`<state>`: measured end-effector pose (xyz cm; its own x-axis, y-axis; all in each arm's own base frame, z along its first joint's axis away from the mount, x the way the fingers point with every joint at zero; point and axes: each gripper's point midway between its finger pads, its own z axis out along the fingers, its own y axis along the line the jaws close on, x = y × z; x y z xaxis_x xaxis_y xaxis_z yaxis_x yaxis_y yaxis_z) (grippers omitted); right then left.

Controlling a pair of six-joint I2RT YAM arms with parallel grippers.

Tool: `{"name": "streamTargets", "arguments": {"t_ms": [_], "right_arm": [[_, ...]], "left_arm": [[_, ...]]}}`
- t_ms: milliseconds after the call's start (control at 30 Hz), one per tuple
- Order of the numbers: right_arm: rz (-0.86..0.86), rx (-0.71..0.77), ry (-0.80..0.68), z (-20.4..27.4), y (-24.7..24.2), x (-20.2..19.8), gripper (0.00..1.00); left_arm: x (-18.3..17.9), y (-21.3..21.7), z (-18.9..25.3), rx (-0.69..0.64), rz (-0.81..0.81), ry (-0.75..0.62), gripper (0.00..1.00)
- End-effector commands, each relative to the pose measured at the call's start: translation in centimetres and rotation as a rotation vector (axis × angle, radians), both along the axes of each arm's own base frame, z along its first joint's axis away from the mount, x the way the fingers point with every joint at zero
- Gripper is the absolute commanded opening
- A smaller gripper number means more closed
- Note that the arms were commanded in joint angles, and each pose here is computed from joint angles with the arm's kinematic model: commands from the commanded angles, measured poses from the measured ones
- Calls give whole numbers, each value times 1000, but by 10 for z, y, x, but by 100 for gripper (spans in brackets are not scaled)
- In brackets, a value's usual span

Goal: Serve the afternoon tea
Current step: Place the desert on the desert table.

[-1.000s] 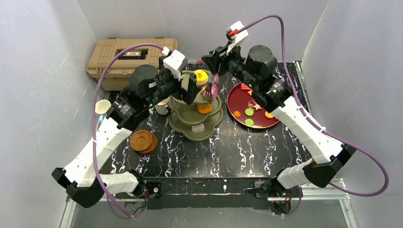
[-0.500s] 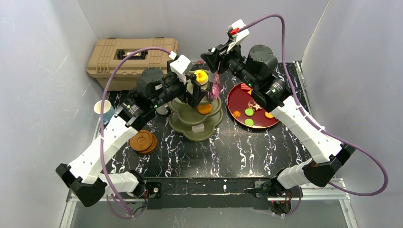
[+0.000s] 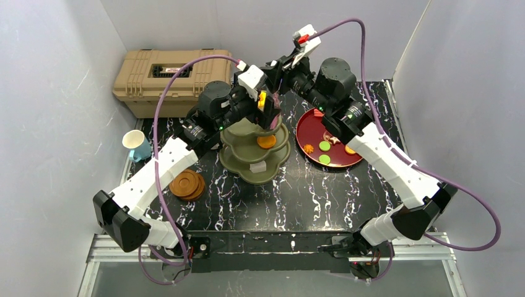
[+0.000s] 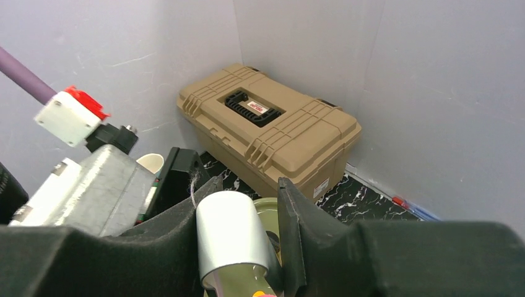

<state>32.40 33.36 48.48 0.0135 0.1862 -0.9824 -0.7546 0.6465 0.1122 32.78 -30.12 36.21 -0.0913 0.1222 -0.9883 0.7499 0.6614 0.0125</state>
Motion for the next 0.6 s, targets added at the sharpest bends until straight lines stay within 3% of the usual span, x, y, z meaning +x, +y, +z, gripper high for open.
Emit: {"name": "streamTargets", "arguments": {"t_ms": [0, 100, 233, 467, 567], "right_arm": [[2, 85, -84, 34, -7, -10, 37], [-11, 76, -83, 30, -9, -9, 38], [-18, 60, -80, 24, -10, -8, 41], [-74, 35, -88, 19, -20, -3, 49], [-83, 34, -94, 20, -22, -3, 56]], "left_arm": [[1, 7, 41, -39, 19, -129, 79], [-3, 7, 49, -48, 1, -176, 70], [-3, 6, 47, -36, -6, -178, 66], [-5, 10, 44, -11, -8, -187, 33], [-7, 12, 41, -6, -6, -183, 31]]}}
